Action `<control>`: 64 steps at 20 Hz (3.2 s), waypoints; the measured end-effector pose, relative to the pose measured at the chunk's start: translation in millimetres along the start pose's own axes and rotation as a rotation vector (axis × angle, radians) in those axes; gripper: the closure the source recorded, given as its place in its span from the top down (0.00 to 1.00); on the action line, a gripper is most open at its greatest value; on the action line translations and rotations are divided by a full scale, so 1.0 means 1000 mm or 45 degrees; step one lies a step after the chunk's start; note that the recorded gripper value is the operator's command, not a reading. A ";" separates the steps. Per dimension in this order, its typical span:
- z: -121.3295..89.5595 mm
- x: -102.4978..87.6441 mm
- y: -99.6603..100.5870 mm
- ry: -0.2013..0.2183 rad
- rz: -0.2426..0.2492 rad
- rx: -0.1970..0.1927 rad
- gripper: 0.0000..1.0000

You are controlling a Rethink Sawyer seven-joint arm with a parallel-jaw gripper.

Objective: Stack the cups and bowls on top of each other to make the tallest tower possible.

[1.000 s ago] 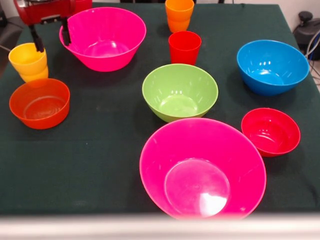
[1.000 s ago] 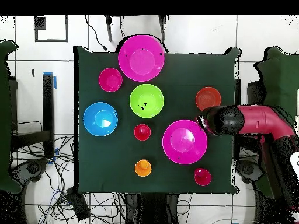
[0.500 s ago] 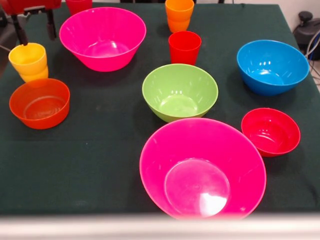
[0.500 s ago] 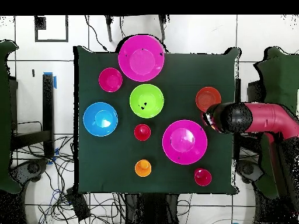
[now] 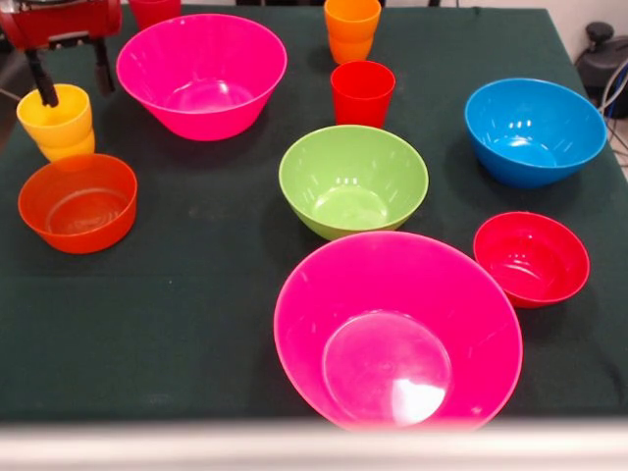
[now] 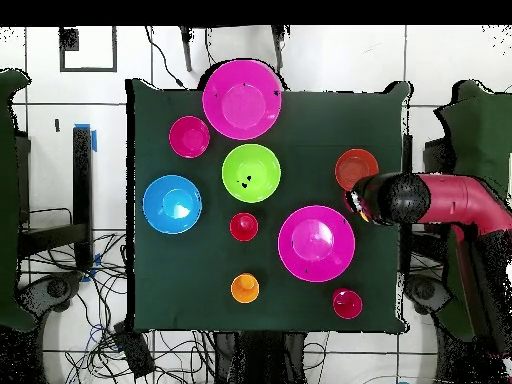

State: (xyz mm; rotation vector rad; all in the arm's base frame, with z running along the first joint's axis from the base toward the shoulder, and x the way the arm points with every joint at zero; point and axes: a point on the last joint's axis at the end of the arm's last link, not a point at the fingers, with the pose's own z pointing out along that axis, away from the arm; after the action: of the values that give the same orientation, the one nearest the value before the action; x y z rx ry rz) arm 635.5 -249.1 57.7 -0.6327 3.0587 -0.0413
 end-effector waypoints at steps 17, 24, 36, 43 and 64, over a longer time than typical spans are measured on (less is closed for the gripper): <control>0.015 0.001 0.006 0.006 0.000 -0.032 1.00; 0.024 -0.001 0.001 -0.001 0.016 -0.038 1.00; 0.037 -0.006 -0.009 -0.018 0.052 -0.045 1.00; 0.020 -0.005 -0.019 -0.022 0.051 -0.005 1.00; -0.043 0.060 -0.060 0.017 0.129 0.086 1.00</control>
State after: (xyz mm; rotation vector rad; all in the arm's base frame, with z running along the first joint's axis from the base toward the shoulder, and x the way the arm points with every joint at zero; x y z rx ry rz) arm 603.4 -327.1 102.1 -0.4757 3.0819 -0.1470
